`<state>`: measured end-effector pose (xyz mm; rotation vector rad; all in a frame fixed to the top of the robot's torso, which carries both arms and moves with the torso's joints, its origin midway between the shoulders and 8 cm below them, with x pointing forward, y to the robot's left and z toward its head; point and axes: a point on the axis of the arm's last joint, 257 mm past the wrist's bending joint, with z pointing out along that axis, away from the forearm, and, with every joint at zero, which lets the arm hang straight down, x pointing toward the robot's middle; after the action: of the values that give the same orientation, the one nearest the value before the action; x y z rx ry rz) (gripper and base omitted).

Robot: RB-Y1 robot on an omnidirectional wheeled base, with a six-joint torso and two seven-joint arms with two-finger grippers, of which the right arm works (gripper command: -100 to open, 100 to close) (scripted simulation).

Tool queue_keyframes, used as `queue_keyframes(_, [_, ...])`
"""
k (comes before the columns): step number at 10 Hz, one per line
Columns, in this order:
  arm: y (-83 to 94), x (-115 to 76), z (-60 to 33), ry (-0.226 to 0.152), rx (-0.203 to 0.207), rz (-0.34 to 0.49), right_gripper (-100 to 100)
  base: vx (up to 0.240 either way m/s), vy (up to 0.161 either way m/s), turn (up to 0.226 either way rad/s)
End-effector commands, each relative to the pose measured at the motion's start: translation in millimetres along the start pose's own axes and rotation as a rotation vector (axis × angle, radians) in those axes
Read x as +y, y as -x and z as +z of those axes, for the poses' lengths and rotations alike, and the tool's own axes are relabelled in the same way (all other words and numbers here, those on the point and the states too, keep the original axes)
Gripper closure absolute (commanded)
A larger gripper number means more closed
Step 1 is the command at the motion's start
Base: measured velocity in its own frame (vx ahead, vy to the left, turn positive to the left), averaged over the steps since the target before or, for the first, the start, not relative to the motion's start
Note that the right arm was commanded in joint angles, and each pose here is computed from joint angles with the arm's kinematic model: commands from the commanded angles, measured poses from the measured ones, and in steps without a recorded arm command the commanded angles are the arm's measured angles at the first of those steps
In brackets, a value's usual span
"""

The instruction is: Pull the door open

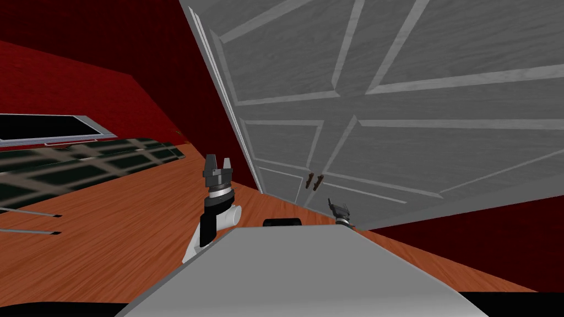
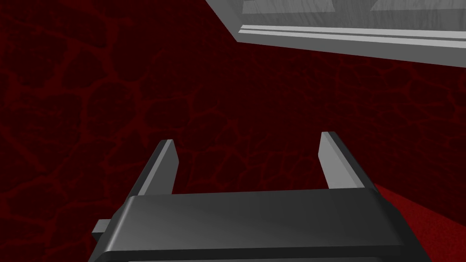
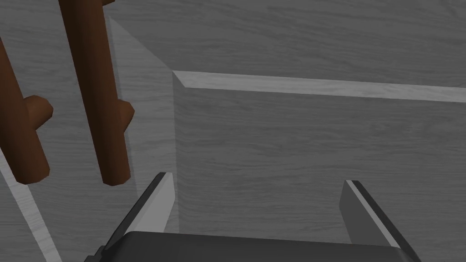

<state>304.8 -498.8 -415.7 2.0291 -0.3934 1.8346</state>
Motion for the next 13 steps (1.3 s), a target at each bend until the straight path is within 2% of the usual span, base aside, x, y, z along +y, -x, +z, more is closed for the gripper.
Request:
queue_keyframes(1, [-11.8, -24.5, 11.3, -0.029, 0.029, 0.031, -100, 0.197, 0.005, 0.144])
queue_keyframes(4, [-28.8, -58.8, 24.6, -0.072, 0.068, 0.071, -100, 0.216, -0.007, 0.128])
queue_keyframes(5, [-21.6, -54.2, 20.0, -0.063, 0.057, 0.061, -100, 0.080, -0.005, 0.022])
queue_keyframes(6, [-21.6, -54.2, 20.0, -0.063, 0.057, 0.061, 100, -0.011, 0.008, 0.004])
queue_keyframes(11, [-21.6, -54.2, 20.0, -0.063, 0.057, 0.061, 100, -0.012, 0.010, 0.009])
queue_keyframes(12, [-9.4, -45.9, 10.5, -0.055, 0.028, 0.048, 100, -0.116, -0.006, -0.025])
queue_keyframes(13, [-9.4, -45.9, 10.5, -0.055, 0.028, 0.048, 100, -0.155, 0.014, -0.044])
